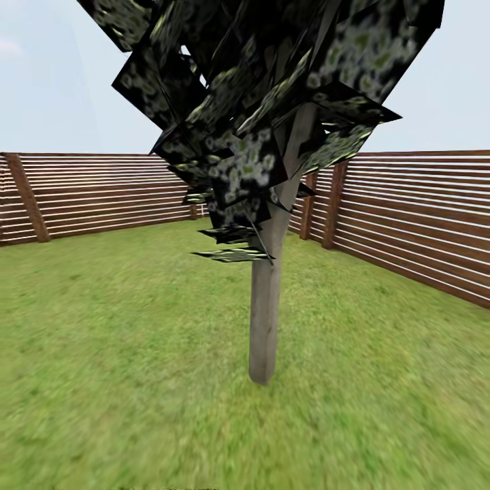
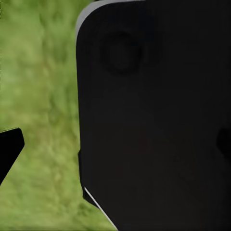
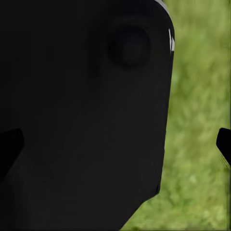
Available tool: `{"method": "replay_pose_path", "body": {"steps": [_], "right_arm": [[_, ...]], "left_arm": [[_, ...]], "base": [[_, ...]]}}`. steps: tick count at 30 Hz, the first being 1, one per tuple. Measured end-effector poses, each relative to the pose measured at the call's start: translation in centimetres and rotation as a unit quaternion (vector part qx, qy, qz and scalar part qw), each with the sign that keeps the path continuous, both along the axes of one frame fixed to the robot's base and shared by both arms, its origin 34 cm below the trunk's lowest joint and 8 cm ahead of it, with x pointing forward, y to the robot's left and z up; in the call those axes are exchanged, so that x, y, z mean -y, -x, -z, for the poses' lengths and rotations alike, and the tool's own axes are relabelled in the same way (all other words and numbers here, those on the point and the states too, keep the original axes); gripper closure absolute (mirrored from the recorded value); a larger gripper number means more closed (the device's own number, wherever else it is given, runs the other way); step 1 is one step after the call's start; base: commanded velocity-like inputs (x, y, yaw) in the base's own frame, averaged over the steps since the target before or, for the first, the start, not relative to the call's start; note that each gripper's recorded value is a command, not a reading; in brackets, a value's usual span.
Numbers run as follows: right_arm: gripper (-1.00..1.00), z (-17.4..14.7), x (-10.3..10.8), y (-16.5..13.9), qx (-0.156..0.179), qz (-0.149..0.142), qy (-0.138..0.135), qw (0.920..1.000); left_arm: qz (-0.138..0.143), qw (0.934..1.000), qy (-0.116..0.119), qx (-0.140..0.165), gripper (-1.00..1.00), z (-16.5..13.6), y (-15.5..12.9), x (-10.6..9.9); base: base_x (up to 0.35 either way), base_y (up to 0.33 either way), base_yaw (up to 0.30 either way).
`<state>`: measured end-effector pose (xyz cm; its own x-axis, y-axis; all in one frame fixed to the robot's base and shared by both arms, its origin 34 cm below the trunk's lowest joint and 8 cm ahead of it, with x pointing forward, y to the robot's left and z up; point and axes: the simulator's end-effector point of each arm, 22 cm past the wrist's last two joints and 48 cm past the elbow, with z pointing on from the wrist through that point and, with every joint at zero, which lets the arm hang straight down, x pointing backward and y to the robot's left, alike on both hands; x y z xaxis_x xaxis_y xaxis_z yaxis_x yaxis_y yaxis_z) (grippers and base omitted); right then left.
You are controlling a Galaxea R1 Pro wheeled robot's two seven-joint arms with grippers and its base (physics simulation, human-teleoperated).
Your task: Take the three Easter eggs out of the wicker basket on the lawn in the garden, then place them on the lawn next to a single tree (choose any tree) so that all three eggs are next to the same tree and none are left in the basket.
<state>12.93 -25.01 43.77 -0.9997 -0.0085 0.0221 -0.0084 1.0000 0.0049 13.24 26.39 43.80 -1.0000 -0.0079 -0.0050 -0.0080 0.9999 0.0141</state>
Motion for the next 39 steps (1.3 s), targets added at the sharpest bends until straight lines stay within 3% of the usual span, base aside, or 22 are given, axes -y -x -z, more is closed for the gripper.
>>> {"method": "replay_pose_path", "body": {"steps": [13, 24, 35, 39], "right_arm": [[-1.0, 0.0, 0.3, -1.4, 0.03, -0.002, 0.001, 0.9995], [-1.0, 0.0, 0.8, -1.5, 0.032, -0.001, 0.006, 0.9995], [-1.0, -0.2, 1.1, -4.7, 0.075, 0.0, 0.01, 0.9971], [-1.0, -0.5, 2.1, -7.7, 0.106, 0.0, 0.016, 0.9942]], "left_arm": [[0.003, 1.0, 0.001, 0.006, -1.0, 0.0, -0.3, 0.1], [0.003, 0.9997, 0.001, 0.024, -1.0, 0.0, -1.8, 0.1], [0.006, 0.9978, -0.007, 0.065, -1.0, -0.3, -5.6, -0.4], [0.005, 0.9955, -0.007, 0.094, -1.0, -0.7, -8.4, -0.4]], "base": [[0.0, 0.0, 0.29], [0.0, 0.0, 0.291], [0.0, 0.0, 0.291], [0.0, 0.0, 0.291]]}}
